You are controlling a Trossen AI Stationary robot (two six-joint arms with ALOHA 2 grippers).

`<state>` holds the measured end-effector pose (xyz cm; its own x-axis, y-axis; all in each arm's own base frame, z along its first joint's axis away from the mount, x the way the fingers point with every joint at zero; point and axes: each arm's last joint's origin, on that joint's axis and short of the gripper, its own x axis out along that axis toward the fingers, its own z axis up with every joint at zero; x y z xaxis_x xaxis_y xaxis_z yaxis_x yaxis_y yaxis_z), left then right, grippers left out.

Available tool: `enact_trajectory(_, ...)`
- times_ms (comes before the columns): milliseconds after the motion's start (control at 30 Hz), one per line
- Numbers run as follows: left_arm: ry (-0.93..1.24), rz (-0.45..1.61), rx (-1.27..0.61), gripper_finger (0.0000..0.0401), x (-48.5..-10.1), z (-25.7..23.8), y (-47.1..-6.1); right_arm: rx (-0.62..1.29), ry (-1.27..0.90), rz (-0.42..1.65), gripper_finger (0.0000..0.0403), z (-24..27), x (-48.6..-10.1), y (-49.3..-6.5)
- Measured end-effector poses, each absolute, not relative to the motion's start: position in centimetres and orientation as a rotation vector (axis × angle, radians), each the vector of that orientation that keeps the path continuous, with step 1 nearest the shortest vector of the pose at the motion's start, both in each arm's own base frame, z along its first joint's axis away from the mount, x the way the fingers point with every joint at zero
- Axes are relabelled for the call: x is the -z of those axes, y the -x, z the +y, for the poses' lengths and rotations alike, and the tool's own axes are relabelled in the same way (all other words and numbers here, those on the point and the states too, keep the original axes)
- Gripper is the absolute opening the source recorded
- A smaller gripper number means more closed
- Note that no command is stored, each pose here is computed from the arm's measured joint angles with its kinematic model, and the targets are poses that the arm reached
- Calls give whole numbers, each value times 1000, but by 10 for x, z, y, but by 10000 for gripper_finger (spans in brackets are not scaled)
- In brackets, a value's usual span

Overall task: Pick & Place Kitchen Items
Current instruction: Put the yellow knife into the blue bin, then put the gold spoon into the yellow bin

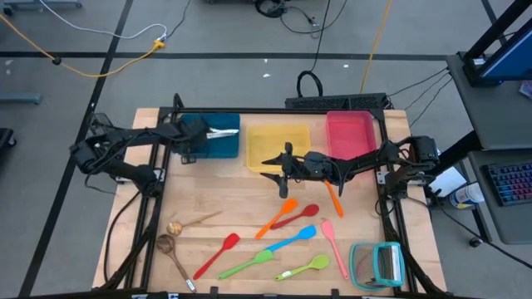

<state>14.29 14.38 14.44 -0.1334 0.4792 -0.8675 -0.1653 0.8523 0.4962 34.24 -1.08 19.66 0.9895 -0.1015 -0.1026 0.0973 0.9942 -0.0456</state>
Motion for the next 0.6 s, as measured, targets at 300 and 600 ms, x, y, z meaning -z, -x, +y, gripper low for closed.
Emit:
enact_trajectory(300, -303, 1533, -555, 113, -161, 139, -165, 99, 41, 128, 169, -11, -194, -342)
enact_trajectory(600, -319, 1556, -472, 113, -173, 122, -178, 100, 13, 134, 169, -11, -194, -342)
